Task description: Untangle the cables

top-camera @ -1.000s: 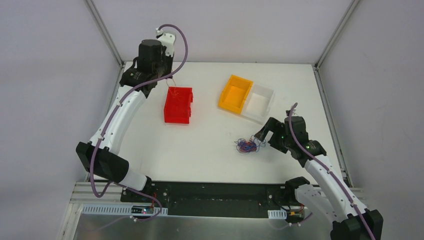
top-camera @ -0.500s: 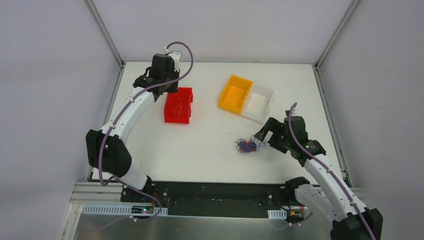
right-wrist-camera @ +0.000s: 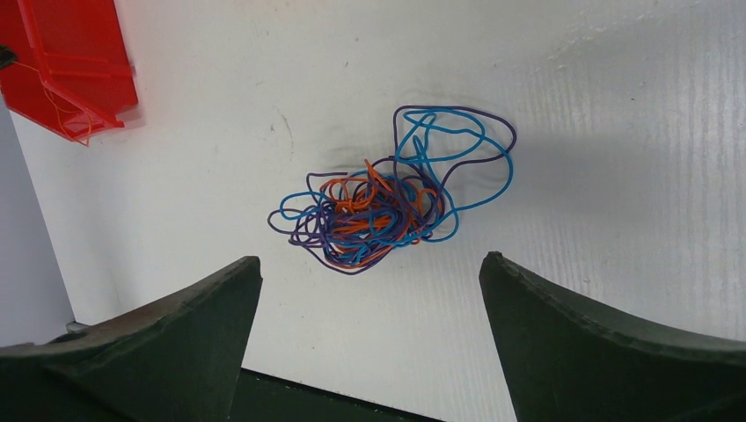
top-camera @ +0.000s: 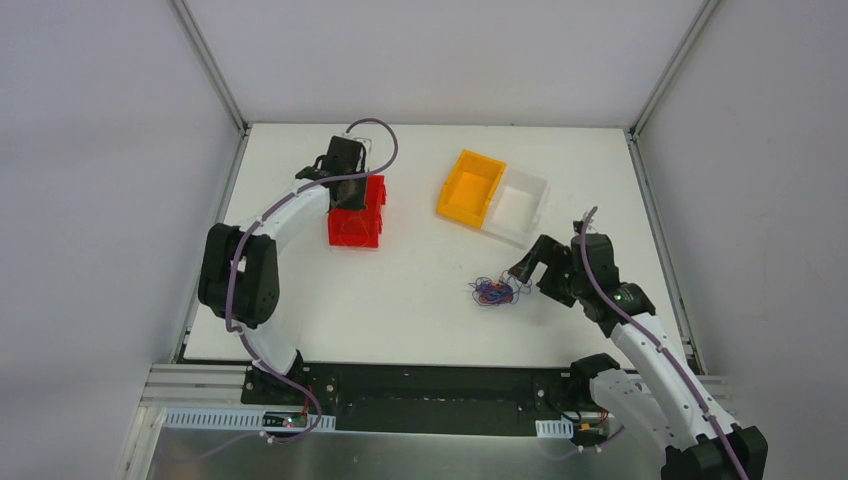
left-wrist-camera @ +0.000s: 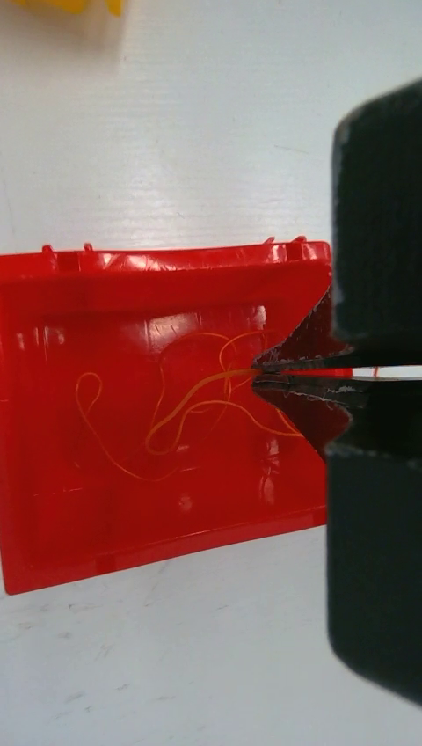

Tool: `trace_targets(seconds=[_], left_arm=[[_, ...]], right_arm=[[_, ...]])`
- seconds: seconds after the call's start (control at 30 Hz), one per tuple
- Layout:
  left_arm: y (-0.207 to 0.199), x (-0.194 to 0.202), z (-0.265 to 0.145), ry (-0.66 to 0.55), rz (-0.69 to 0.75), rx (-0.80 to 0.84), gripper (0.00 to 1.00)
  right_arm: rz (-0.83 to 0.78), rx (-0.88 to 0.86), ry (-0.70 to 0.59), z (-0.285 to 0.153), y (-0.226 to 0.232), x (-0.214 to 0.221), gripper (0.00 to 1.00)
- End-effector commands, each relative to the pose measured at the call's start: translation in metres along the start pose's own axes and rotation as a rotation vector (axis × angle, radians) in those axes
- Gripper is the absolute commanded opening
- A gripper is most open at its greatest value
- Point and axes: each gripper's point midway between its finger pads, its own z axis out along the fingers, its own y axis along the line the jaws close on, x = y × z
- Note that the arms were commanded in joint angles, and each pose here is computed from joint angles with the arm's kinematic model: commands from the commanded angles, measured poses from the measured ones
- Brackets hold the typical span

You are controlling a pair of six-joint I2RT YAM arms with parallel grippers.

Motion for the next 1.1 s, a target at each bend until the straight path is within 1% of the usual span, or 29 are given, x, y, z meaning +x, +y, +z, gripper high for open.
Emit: trace_targets(seconds=[0.0,0.1,0.3,0.43,0.7,0.8,0.87,0.97,1.07], left_arm=[[0.008,-0.002,0.018,-0.033,-0.018,-0.049,0.0],[0.004,-0.006,0.024,-0.039,-0.01,-0.03,0.0],[0.012,-0.05,0.015,-0.152,0.024,-0.077,0.0],[0.016,-0.063,0.02,-0.168,0.053,-0.106,0.0],[0.012,-0.056,0.04,-0.181,0.019,-0.091,0.0],[0.012,-0.036,0.039,-0.156,-0.022,-0.089,0.0],[0.009,-0.023,0.035,-0.175,-0.074,-0.07,0.0],[0.002,-0.002,0.031,-0.19,-0.109,-0.024,0.0],[-0.001,0.011,0.034,-0.16,-0.113,-0.013,0.0]], right_arm=[[-0.001,-0.026,-0.018,-0.009,0.007,-0.006,1.0],[-0.001,-0.026,-0.015,-0.009,0.008,-0.005,0.99],[-0.001,-0.026,-0.015,-0.012,0.008,-0.005,0.99],[-0.003,-0.024,-0.017,-0.014,0.007,-0.005,0.99],[-0.008,-0.032,-0.006,-0.021,0.01,-0.004,0.99],[-0.008,-0.034,-0.002,-0.023,0.01,-0.002,0.99],[-0.004,-0.038,-0.005,-0.022,0.011,-0.003,0.99],[0.0,-0.043,0.003,-0.02,0.011,-0.001,0.99],[0.0,-0.045,0.013,-0.018,0.013,-0.002,0.99]])
